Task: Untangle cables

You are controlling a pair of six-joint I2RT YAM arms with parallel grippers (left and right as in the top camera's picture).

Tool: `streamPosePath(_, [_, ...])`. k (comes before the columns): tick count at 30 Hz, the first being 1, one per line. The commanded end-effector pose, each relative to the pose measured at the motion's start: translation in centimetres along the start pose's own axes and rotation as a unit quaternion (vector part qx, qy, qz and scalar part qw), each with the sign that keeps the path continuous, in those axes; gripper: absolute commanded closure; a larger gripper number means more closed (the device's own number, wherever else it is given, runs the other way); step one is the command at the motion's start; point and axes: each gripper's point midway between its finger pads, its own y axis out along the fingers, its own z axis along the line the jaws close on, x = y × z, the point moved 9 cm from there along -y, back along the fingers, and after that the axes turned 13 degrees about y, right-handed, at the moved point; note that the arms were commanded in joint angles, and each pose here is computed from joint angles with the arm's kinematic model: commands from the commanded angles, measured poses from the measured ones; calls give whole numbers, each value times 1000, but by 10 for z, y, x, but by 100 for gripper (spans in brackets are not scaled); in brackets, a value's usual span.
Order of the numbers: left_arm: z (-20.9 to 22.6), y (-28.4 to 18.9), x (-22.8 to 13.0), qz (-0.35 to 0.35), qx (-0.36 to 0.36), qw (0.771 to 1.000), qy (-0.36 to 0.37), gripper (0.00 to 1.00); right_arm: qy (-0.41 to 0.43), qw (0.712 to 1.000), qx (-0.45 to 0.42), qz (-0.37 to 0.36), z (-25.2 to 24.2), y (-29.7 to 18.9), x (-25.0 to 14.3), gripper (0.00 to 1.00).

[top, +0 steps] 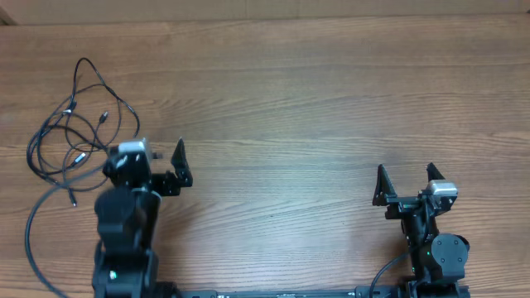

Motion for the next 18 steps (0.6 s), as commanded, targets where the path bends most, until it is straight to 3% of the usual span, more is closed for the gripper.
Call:
streamPosePath(1, [0,-16,-15,-64,16,998,-3,0,3,1000,0,-1,-1,0,-2,0])
streamPosePath(10, [-3,-33,-44,-220,29,975,-1,0,3,1000,0,-1,-1,0,-2,0])
streamPosePath(14, [-3,-37,-47,-217,27,976,1,1,3,1000,0,-1,-1,0,-2,0])
streamPosePath(18, [-7,-29,-68,-147,10,989,2,0,3,1000,0,-1,-1,0,-2,0])
